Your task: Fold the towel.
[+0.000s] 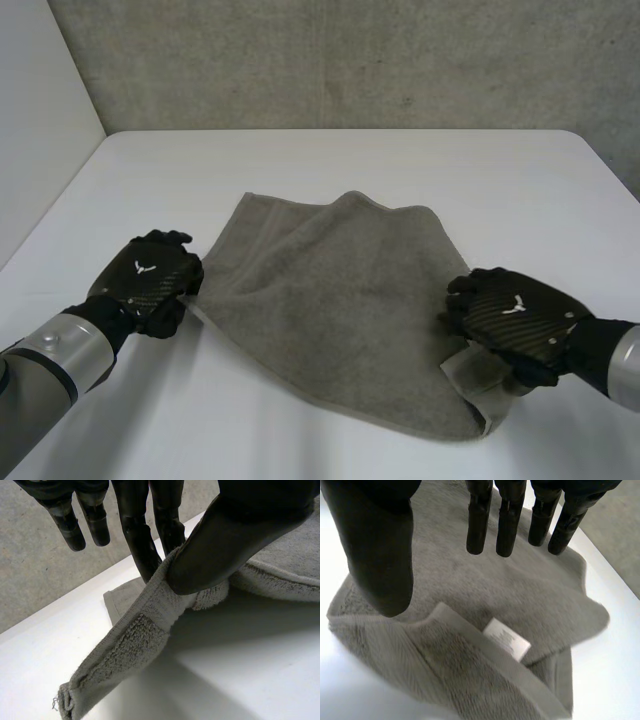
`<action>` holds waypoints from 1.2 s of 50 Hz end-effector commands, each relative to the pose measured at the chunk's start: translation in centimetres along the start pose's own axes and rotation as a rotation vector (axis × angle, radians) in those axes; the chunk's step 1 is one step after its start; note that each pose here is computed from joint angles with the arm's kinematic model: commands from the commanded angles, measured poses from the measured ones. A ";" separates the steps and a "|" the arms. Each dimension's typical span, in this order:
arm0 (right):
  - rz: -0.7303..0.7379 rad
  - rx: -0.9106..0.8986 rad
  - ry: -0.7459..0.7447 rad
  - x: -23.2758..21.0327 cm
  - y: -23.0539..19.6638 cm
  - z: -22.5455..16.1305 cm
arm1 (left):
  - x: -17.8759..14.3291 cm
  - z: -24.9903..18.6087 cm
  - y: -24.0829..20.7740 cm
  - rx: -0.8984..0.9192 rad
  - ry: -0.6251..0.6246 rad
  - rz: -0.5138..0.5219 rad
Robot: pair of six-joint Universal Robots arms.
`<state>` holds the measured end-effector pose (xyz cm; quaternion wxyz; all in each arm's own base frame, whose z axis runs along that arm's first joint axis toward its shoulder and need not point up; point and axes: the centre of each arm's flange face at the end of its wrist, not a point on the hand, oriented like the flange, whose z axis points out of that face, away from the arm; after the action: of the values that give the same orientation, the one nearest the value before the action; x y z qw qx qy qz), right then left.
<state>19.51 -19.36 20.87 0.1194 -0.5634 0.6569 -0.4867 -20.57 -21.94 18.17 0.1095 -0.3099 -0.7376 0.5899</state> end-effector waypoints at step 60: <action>-0.190 -0.222 -0.030 -2.7 2.9 5.7 | 0.4 0.1 0.6 -0.016 0.014 -0.006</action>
<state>22.78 -20.25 14.60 0.0210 -0.6409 0.6470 -0.4124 -20.73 -21.70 17.48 0.1143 -0.3130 -0.7424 0.5812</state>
